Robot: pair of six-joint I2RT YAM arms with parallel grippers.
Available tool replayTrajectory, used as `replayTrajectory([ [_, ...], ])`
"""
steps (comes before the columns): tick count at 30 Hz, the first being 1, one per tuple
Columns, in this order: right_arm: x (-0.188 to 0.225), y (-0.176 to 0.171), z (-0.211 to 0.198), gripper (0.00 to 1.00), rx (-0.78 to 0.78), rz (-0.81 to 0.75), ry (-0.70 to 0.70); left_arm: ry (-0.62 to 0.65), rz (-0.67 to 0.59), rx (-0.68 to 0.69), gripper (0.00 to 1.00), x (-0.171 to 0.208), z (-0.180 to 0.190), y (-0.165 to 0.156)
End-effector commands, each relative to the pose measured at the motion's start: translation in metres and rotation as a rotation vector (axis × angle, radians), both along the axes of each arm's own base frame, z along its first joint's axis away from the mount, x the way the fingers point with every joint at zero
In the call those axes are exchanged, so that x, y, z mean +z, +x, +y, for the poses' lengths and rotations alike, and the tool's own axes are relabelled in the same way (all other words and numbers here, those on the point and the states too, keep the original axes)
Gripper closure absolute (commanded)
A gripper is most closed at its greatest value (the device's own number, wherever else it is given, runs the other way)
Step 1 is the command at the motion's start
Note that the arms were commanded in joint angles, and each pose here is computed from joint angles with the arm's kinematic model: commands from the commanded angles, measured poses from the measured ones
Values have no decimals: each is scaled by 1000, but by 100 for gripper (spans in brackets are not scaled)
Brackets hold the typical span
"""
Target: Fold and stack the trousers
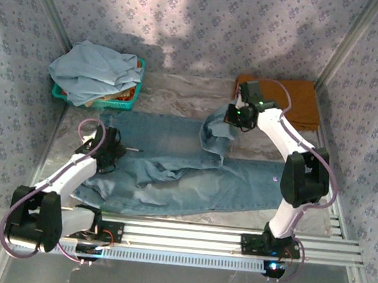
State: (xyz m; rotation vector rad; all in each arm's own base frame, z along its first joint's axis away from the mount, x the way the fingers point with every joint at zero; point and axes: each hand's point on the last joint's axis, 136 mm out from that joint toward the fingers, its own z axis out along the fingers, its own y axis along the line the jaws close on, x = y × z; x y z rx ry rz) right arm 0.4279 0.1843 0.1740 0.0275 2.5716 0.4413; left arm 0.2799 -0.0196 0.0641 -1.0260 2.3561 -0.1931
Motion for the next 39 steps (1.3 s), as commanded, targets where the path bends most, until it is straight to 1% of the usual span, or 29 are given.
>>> replayTrajectory([
  [1,23,-16,12,100,67,-61,-200,-15,0,-9,33,4,-1,-4],
  [3,14,-25,34,100,123,-50,-236,-25,-5,-13,33,4,-2,-5],
  [5,4,-31,44,100,143,-39,-257,-29,-4,-15,33,4,-3,-6],
  [7,1,-35,43,100,134,-35,-278,-38,-7,-18,33,4,-5,-7],
  [9,5,-38,33,100,106,-42,-288,-40,-16,-23,33,6,-5,-6],
  [14,35,-38,-19,100,-2,-97,-273,-49,-28,-28,35,8,-7,-4],
  [17,49,-46,-64,100,-78,-124,-314,-70,-39,-28,37,7,-10,-1],
  [18,46,-54,-82,100,-115,-130,-314,-75,-42,-31,38,8,-11,0],
  [20,36,-73,-121,100,-249,-138,-292,-80,-45,-32,39,5,-13,-2],
  [21,17,-88,-143,100,-328,-133,-298,-84,-54,-31,40,4,-13,-2],
  [22,6,-100,-163,94,-417,-138,-304,-91,-63,-27,40,2,-14,-2],
  [23,-10,-119,-187,76,-540,-134,-303,-99,-69,-22,40,-1,-15,-3],
  [24,-21,-131,-202,52,-613,-129,-302,-109,-80,-23,40,-4,-16,-4],
  [25,-34,-146,-220,33,-699,-111,-313,-116,-85,-22,40,-7,-17,-6],
  [26,-44,-159,-234,27,-775,-83,-311,-121,-88,-18,40,-10,-17,-9],
  [27,-51,-171,-248,25,-850,-55,-294,-127,-99,-16,40,-12,-17,-10],
  [28,-56,-181,-256,25,-891,-26,-277,-132,-105,-13,40,-14,-17,-13],
  [31,-56,-189,-265,25,-961,-26,-164,-128,-133,7,40,-15,-12,-20],
  [33,-47,-186,-266,25,-977,-50,-91,-117,-153,19,40,-13,-8,-23],
  [36,-32,-179,-261,25,-973,-67,-29,-90,-167,35,40,-9,-2,-24],
  [37,-29,-176,-258,23,-965,-65,-3,-80,-164,37,40,-9,0,-25],
  [38,-26,-170,-255,18,-961,-67,31,-75,-160,35,40,-9,0,-24],
  [39,-25,-166,-253,15,-949,-64,53,-70,-155,29,40,-9,0,-24],
])
